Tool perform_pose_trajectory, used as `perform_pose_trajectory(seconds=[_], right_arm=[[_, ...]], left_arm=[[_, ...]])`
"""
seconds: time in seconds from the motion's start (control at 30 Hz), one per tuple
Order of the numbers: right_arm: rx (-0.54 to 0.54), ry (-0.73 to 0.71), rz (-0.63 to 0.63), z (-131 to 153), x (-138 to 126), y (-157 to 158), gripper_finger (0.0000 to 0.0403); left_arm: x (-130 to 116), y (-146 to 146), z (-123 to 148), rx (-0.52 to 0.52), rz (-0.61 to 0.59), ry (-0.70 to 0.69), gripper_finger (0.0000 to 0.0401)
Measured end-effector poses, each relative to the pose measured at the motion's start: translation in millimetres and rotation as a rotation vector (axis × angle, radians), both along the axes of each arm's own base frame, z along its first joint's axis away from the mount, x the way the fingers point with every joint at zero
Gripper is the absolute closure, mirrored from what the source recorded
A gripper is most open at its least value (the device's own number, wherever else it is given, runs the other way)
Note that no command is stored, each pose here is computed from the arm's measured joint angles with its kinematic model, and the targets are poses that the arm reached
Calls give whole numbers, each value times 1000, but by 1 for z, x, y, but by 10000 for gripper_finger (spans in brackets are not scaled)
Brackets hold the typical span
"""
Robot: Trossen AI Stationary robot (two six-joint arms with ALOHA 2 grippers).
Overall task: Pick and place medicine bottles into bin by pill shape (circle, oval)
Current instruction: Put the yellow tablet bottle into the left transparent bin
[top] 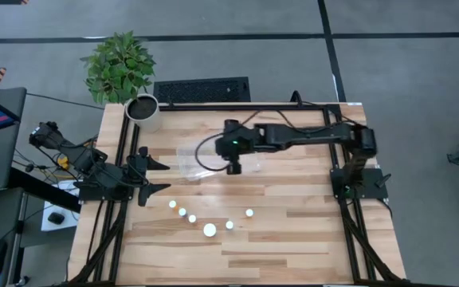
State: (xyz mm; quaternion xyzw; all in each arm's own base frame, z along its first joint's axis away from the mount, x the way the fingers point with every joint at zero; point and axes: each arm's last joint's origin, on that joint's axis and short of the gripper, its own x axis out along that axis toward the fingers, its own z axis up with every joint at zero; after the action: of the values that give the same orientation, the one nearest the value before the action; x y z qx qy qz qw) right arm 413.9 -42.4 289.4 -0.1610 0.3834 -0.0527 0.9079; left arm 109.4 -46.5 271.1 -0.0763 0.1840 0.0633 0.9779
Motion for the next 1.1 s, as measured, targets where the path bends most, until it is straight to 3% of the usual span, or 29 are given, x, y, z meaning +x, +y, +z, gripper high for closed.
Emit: perform_pose_trajectory(seconds=[0.37, 0.7, 1.1], right_arm=[[46, 166, -104, -32, 57, -43, 289], [89, 355, -155, -82, 67, -56, 289], [106, 342, -139, -84, 69, -55, 289]], left_arm=[[0, 0, 0, -7, 1, 0, 118], [0, 0, 0, -5, -2, 5, 118], [0, 0, -1, -9, 2, 12, 118]])
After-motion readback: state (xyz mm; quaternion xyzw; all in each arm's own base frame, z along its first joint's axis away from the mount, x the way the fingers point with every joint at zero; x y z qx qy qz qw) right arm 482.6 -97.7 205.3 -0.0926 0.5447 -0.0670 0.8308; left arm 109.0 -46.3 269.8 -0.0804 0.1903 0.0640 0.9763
